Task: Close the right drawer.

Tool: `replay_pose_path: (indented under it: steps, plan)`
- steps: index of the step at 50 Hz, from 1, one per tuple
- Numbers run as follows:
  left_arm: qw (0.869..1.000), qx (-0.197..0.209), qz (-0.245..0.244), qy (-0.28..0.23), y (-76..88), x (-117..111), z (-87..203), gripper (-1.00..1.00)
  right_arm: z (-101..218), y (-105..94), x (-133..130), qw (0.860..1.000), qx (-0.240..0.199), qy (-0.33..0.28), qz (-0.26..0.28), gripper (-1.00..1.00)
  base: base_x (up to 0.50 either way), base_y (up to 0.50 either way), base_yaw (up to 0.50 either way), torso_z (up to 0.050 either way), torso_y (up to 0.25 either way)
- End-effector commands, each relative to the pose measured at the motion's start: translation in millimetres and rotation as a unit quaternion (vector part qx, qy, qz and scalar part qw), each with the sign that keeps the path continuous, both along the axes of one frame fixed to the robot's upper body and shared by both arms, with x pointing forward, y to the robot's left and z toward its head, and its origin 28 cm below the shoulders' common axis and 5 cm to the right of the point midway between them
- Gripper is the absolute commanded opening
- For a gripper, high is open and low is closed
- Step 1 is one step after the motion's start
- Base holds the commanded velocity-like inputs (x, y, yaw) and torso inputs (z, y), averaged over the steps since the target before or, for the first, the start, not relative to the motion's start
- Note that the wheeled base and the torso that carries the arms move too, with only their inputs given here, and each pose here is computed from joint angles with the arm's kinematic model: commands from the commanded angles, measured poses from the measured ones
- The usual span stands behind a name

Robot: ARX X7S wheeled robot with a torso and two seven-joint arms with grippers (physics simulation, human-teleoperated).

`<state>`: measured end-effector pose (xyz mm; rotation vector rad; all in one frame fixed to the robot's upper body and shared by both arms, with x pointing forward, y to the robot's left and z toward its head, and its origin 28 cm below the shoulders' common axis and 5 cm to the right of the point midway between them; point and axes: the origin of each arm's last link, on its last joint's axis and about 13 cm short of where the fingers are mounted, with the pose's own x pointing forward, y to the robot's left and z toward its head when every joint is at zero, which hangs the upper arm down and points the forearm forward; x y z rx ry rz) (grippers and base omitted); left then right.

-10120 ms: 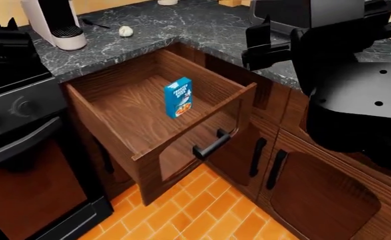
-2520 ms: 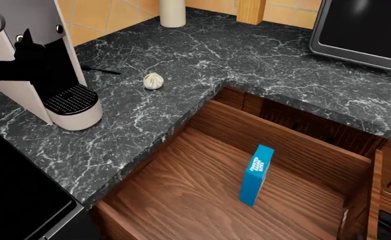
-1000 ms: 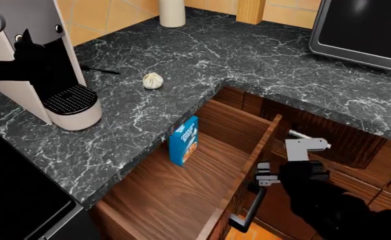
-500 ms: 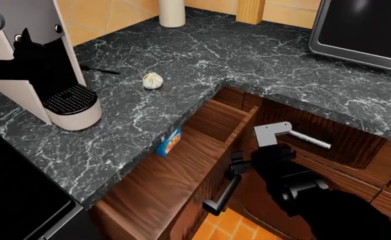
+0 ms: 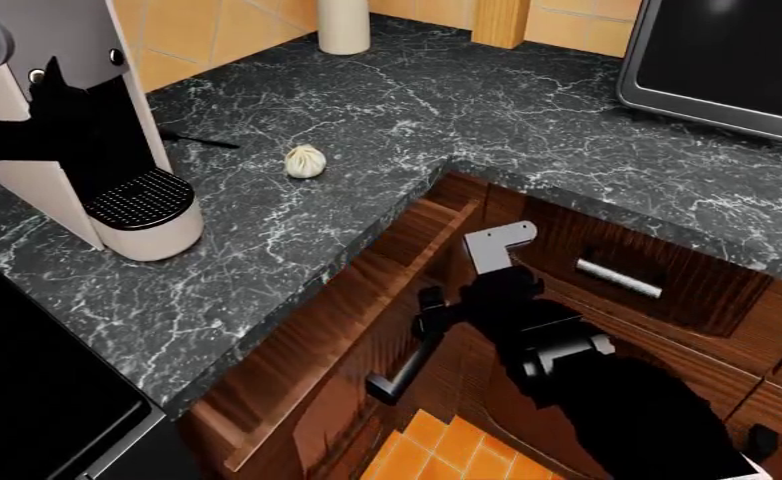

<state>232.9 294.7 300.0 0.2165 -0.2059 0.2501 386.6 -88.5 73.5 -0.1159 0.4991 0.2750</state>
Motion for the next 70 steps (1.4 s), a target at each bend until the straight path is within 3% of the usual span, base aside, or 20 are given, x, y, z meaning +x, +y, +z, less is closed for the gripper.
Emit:
replay_pose_path:
  steps: [1, 21, 49, 70]
  plan:
    - [1.0, -0.01, -0.013, -0.006, -0.7, 0, 0, 1.0, 21, 41.0, 6, 0.994, 0.059, -0.016, 0.088, 1.0, 0.0, 0.0, 0.0, 0.0, 0.0]
    - [1.0, -0.011, -0.014, -0.005, -0.7, 1, 1, 1.0, 24, 51.5, 4, 0.99, 0.074, -0.009, 0.116, 1.0, 0.0, 0.0, 0.0, 0.0, 0.0]
    - [1.0, -0.01, -0.015, -0.005, -1.8, 0, 0, 1.0, 29, 28.9, 13, 0.996, 0.073, -0.044, 0.036, 1.0, 0.0, 0.0, 0.0, 0.0, 0.001]
    - [1.0, -0.011, -0.015, -0.006, -2.0, -1, 0, 1.0, 17, -0.9, 11, 0.996, 0.057, -0.064, -0.016, 1.0, 0.0, 0.0, 0.0, 0.0, 0.0]
